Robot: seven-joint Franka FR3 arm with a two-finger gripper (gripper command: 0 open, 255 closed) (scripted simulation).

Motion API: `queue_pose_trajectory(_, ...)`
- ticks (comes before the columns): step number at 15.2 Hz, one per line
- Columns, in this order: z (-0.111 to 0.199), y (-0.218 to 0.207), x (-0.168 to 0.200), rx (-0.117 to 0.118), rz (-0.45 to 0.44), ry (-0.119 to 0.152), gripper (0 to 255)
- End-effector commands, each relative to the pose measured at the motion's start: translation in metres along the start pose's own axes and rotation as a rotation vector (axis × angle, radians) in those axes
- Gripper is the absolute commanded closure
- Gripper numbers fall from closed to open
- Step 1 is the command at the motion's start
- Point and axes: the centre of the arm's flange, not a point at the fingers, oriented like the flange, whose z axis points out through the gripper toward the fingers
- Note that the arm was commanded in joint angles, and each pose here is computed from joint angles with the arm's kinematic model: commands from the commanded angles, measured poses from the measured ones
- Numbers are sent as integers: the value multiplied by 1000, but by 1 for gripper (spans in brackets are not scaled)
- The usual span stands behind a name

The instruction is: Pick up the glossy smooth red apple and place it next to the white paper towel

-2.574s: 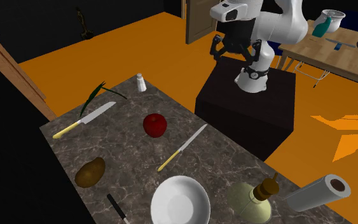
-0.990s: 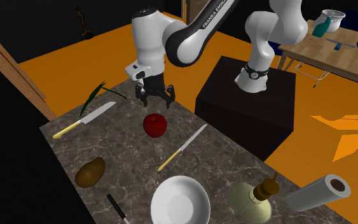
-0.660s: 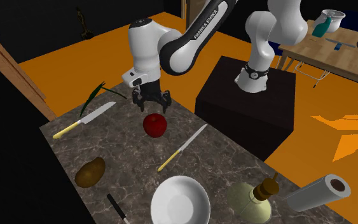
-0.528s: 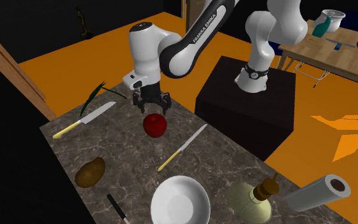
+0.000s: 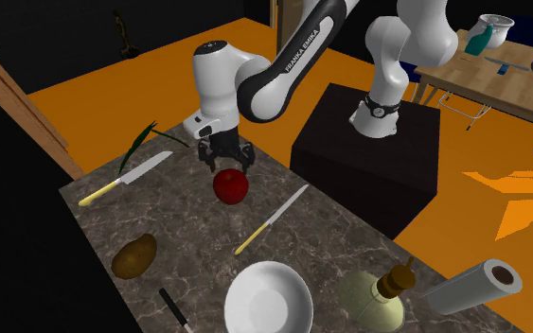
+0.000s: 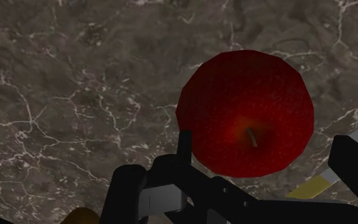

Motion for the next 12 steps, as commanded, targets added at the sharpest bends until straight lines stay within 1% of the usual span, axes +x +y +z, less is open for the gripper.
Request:
queue_pose_trajectory(1, 0, 0, 0, 0, 0, 0, 0)
queue_pose_trajectory(2, 0, 0, 0, 0, 0, 0, 255)
queue_pose_trajectory(11, 0, 0, 0, 0, 0, 0, 255)
queue_pose_trajectory(12, -5, 0, 1, 0, 0, 0, 255)
